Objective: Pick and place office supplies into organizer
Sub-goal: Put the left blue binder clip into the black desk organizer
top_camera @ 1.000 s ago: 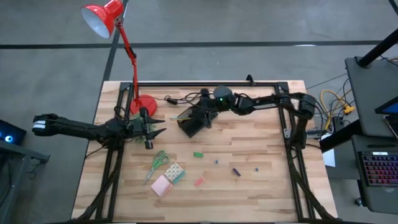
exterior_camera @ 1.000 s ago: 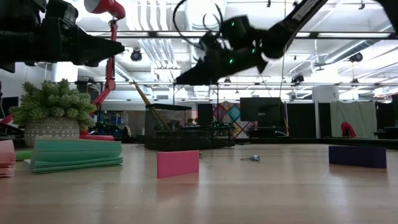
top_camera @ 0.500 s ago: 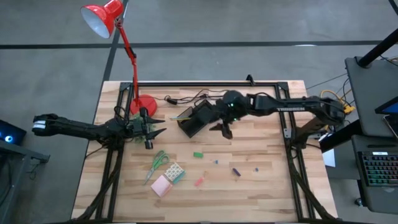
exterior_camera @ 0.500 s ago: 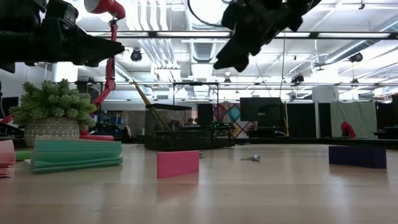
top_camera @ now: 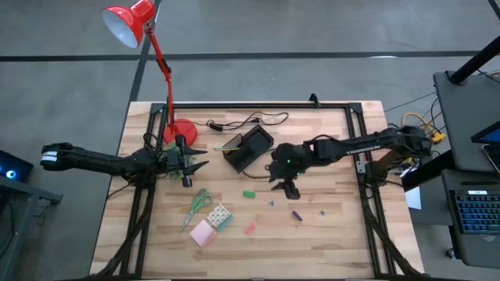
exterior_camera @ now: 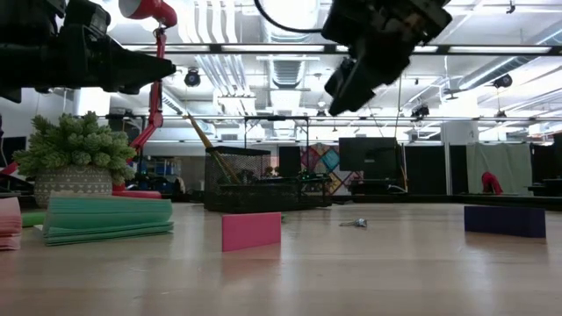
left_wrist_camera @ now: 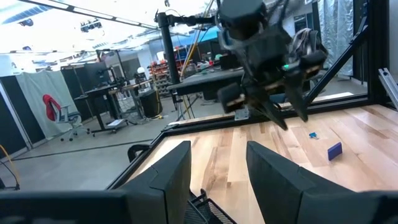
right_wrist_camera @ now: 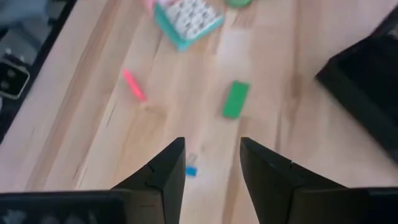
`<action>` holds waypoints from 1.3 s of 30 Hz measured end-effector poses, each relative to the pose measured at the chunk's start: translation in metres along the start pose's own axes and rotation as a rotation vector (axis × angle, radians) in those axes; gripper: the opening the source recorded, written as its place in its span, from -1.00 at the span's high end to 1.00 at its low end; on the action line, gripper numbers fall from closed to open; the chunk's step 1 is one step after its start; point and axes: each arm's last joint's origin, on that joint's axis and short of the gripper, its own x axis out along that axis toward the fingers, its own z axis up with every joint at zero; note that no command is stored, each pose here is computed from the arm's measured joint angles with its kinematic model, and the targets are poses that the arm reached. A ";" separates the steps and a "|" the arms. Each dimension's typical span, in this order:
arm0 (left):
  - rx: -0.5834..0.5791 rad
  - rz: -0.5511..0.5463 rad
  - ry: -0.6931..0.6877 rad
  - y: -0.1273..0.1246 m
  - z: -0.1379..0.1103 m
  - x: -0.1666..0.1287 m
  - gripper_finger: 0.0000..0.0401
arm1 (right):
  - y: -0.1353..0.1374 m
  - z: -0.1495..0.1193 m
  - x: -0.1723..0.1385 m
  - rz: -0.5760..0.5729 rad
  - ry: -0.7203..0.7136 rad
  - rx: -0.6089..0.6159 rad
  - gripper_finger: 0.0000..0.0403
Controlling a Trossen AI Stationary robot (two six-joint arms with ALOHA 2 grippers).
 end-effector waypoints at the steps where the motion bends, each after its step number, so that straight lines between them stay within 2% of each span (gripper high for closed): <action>1: 0.000 0.000 0.000 0.000 0.000 0.000 0.29 | 0.002 -0.002 0.003 0.006 0.010 -0.004 0.30; 5: 0.001 0.000 0.001 0.000 0.000 0.000 0.29 | 0.011 -0.010 0.013 0.031 0.041 -0.025 0.31; 8: 0.000 0.000 0.001 0.000 0.000 0.000 0.29 | 0.017 -0.016 0.026 0.033 0.055 -0.091 0.30; 13: 0.006 -0.008 0.027 -0.001 -0.003 0.001 0.29 | 0.025 -0.021 0.050 0.027 0.067 -0.148 0.23; 17: 0.008 -0.011 0.040 -0.002 -0.005 0.002 0.29 | 0.024 -0.029 0.066 -0.136 0.133 -0.092 0.16; 19: 0.010 -0.012 0.045 -0.002 -0.006 0.002 0.29 | 0.023 -0.031 0.070 -0.181 0.143 -0.051 0.13; 25: 0.009 -0.012 0.043 -0.002 -0.005 0.003 0.29 | 0.025 -0.034 0.072 -0.182 0.158 0.067 0.11; 33: 0.010 -0.012 0.044 -0.002 -0.006 0.003 0.29 | 0.040 -0.036 0.076 -0.148 0.164 0.082 0.15; 39: 0.010 -0.011 0.045 -0.002 -0.006 0.003 0.29 | 0.045 -0.041 0.083 -0.277 0.177 0.056 0.18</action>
